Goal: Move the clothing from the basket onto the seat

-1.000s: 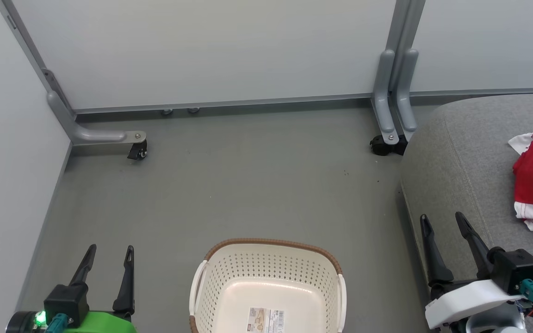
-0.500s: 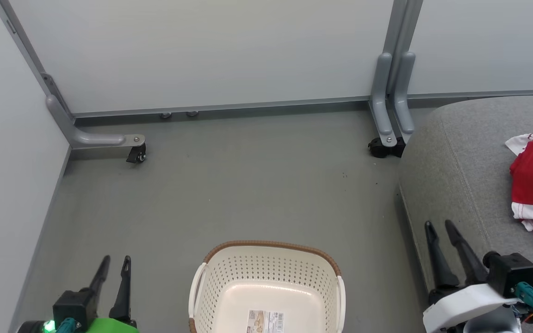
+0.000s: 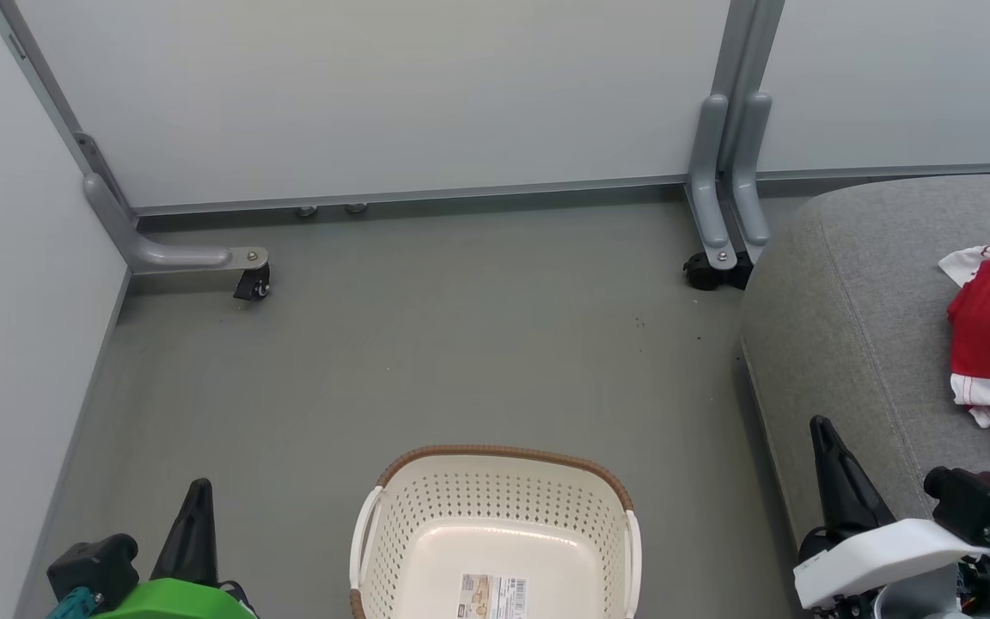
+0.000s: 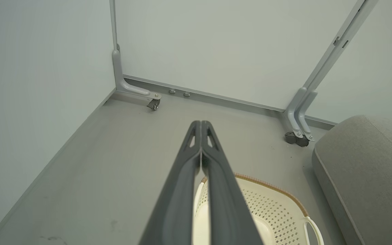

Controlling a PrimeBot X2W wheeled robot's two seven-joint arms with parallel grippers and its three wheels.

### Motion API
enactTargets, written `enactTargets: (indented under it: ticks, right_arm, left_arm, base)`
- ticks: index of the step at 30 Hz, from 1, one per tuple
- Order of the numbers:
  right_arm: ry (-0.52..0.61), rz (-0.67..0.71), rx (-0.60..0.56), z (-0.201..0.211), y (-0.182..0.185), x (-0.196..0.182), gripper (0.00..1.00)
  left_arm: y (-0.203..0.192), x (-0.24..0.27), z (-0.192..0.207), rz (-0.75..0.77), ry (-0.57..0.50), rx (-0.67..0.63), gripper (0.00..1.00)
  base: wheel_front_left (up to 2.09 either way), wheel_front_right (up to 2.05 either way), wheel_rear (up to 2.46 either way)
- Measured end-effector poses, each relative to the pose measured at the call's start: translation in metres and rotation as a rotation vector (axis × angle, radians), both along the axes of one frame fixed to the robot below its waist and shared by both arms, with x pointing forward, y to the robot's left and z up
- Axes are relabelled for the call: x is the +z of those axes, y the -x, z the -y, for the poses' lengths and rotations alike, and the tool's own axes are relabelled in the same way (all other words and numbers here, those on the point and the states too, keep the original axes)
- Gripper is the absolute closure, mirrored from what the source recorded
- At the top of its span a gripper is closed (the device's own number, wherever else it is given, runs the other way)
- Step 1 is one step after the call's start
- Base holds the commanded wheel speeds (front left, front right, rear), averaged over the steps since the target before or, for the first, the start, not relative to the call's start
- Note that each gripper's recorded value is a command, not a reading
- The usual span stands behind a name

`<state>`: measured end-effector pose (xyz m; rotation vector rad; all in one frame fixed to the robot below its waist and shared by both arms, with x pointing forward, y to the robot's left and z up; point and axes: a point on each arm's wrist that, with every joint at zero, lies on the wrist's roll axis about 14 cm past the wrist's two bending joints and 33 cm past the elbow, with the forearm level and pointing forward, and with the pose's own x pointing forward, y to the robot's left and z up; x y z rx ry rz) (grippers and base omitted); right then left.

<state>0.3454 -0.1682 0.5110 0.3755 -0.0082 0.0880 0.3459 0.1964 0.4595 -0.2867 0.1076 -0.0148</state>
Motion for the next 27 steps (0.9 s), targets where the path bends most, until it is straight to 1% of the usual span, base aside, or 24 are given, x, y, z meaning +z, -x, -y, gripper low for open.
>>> enactTargets:
  ticks: [16, 27]
  right_arm:
    - [-0.259, -0.028, -0.020, 0.008, -0.009, -0.001, 1.00]
    - [-0.410, -0.045, -0.033, 0.012, -0.014, -0.003, 1.00]
  left_arm:
    - [-0.007, 0.004, -0.006, -0.016, 0.275, 0.070, 1.00]
    - [-0.012, 0.009, -0.006, -0.014, 0.433, 0.097, 1.00]
  base:
    - [0.00, 0.00, 0.00]
    - [0.00, 0.00, 0.00]
